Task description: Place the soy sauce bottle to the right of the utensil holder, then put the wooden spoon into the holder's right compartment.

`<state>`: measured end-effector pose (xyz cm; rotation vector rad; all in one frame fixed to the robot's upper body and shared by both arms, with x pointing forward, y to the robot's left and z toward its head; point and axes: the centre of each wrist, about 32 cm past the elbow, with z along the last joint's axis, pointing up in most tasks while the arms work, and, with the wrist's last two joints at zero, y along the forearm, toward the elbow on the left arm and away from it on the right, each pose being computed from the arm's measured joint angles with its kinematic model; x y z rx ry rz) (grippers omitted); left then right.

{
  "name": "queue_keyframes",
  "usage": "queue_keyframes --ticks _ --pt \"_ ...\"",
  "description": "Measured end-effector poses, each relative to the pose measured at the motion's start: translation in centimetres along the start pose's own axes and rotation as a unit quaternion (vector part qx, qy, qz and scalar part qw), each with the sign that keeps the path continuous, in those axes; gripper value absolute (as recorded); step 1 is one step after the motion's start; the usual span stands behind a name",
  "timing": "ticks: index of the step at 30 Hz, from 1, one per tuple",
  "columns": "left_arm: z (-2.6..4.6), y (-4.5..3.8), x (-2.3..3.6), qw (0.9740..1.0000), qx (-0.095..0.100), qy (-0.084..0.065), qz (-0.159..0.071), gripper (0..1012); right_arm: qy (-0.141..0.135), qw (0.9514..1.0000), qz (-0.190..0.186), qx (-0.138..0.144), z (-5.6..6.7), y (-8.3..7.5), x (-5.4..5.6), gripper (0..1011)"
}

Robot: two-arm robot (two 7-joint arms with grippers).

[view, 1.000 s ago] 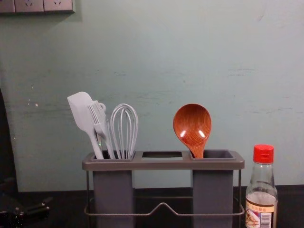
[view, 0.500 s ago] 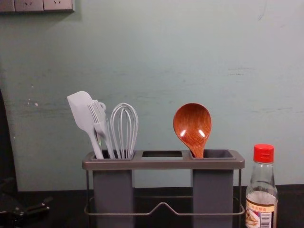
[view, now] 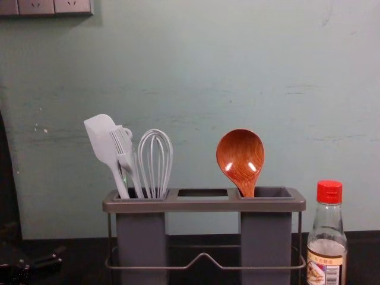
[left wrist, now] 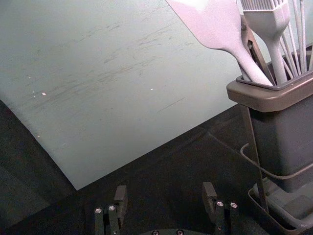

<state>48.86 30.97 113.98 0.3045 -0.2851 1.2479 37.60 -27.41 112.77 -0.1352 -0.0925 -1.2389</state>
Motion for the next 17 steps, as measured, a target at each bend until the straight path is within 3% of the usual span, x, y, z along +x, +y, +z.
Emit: queue_keyframes --ticks 17 --pt "0.00 0.00 0.00 1.0000 0.000 0.000 0.000 1005 0.000 1.0000 0.000 0.001 0.01 -0.02 -0.01 1004"
